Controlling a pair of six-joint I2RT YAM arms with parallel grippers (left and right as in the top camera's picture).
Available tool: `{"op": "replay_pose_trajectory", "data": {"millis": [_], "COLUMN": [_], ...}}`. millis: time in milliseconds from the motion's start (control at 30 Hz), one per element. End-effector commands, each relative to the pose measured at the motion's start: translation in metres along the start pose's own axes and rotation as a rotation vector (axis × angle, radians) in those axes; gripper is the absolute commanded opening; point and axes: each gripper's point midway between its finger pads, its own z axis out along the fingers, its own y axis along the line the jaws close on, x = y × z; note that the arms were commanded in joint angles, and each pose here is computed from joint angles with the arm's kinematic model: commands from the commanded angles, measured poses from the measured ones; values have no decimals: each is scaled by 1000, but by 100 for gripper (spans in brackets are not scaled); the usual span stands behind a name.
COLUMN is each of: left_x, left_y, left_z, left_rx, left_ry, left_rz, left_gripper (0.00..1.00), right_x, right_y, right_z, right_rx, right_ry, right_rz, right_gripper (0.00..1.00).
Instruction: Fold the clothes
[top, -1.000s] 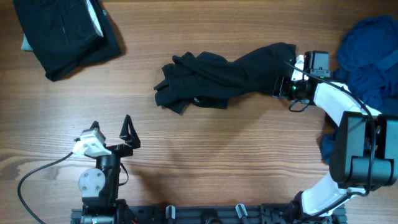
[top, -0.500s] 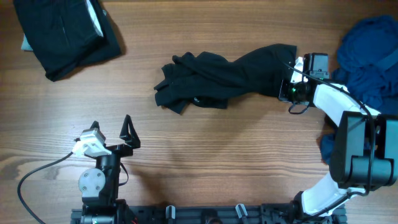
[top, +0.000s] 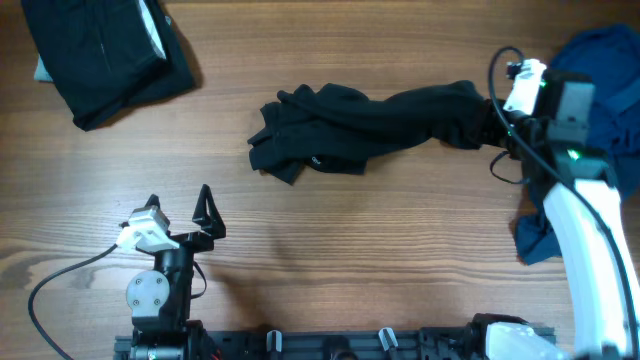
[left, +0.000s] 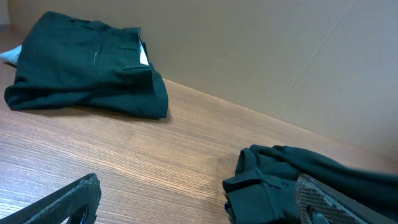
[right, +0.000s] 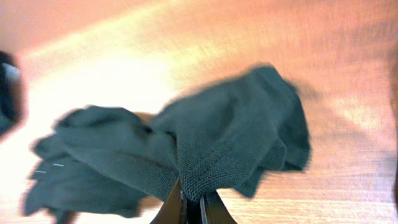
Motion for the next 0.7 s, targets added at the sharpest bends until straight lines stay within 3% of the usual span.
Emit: {"op": "replay_pose_trajectory", "data": {"millis": [0, 233, 667], "left_x": [2, 2, 2], "left_y": [-3, -3, -3], "left_z": [0, 0, 0], "left_rx": [18, 18, 18], "left_ry": [4, 4, 4], "left_rz": [21, 21, 21], "left_gripper": [100, 100, 100], "right_x": [-19, -34, -32], "right_y": [23, 37, 37], "right_z": [-35, -73, -74], "right_rx": [-75, -107, -109], "right_ry": [-97, -209, -201], "right_rz": [22, 27, 60], "right_gripper": [4, 4, 4]}}
